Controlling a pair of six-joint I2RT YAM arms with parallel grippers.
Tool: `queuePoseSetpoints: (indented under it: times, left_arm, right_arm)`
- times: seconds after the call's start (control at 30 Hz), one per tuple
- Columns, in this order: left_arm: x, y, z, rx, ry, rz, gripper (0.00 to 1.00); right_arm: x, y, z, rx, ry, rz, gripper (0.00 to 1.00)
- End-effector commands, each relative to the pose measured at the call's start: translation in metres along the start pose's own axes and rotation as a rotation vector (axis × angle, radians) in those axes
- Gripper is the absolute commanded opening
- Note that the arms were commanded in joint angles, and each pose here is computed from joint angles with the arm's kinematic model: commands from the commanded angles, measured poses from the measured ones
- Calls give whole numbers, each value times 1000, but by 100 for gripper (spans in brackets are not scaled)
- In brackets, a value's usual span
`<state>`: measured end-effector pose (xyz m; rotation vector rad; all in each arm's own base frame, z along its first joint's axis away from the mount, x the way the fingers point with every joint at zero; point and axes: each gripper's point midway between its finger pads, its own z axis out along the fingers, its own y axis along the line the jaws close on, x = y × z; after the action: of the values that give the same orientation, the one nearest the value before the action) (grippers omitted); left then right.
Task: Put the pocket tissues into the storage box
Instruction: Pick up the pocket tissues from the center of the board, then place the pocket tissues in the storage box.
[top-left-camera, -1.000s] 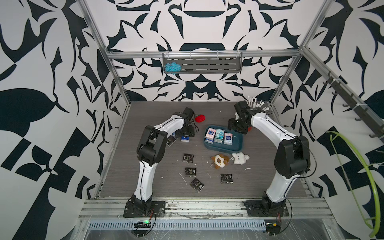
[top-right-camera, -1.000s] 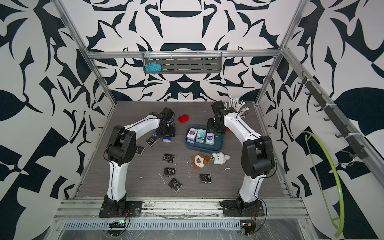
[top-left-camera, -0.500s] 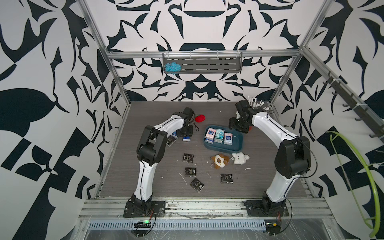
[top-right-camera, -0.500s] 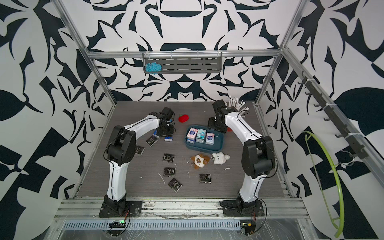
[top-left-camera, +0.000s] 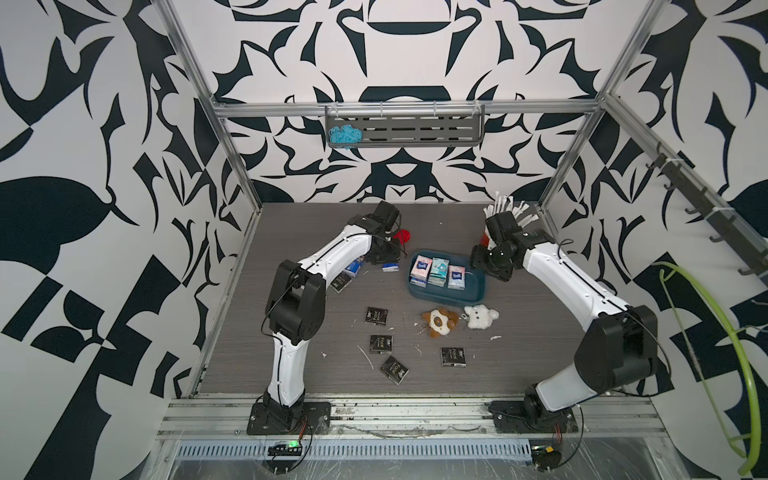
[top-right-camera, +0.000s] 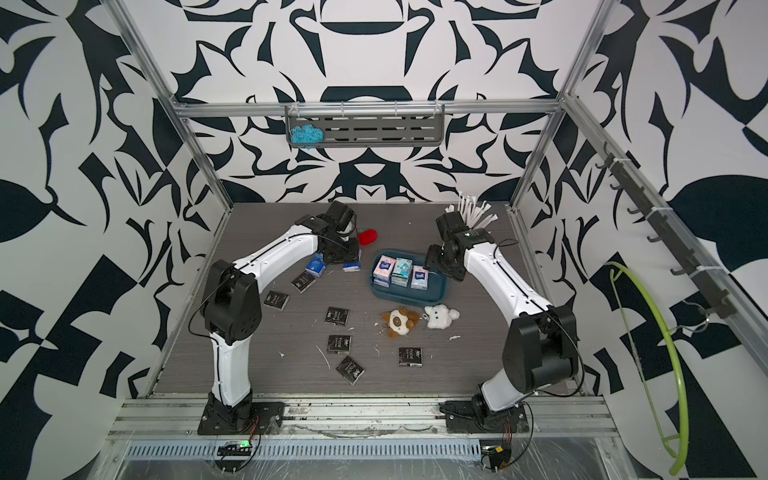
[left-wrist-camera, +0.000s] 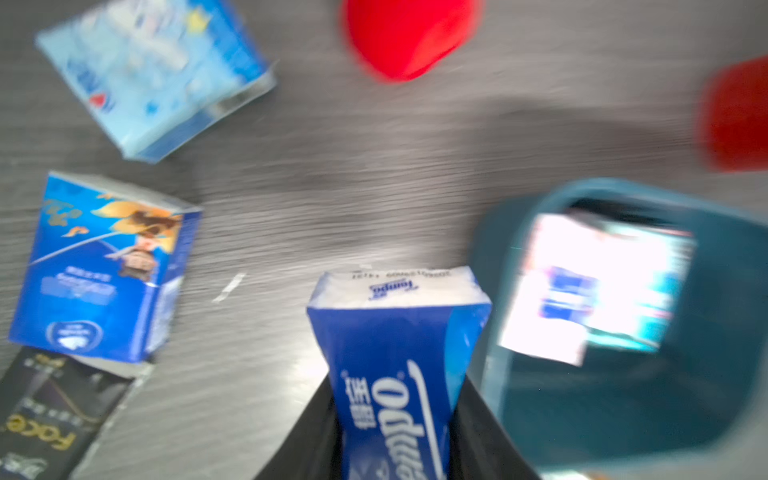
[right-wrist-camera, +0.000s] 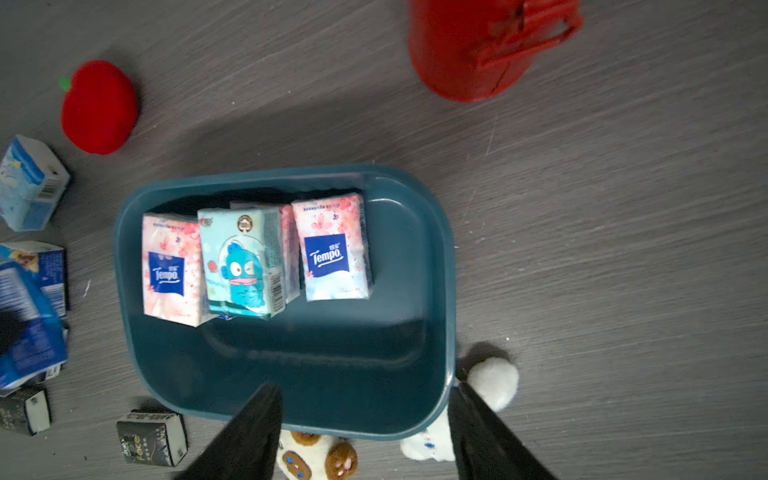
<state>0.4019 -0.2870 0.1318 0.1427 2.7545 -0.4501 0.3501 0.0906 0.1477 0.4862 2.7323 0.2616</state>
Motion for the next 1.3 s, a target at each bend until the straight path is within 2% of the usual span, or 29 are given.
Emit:
queuePoseSetpoints:
  times: [0.0, 0.23, 0.4, 0.63, 0.73, 0.9, 1.1, 1.27]
  left_arm:
    - [1, -35, -21, 81, -18, -13, 40]
    - [8, -111, -11, 167, -37, 50, 40]
    - [11, -164, 9, 227, -38, 84, 40]
    - [25, -208, 39, 279, -32, 94, 40]
    - [30, -213, 52, 268, -42, 92, 40]
    - [32, -196, 70, 169, -55, 74, 39]
    - [32, -176, 82, 44, -57, 93, 39]
    - [29, -172, 88, 13, -67, 96, 41]
  right_arm:
    - [0, -11, -5, -3, -5, 55, 68]
    - [-8, -33, 8, -86, 51, 223, 69]
    - [-18, -41, 6, -134, 5, 309, 69]
    - [-25, -42, -3, -154, -54, 364, 68]
    - [-25, -43, -7, -166, -78, 382, 68]
    - [-19, -47, -11, -164, -95, 396, 68]
    - [-14, -45, -14, -186, -87, 380, 68]
    - [-14, -42, -18, -201, -83, 363, 68]
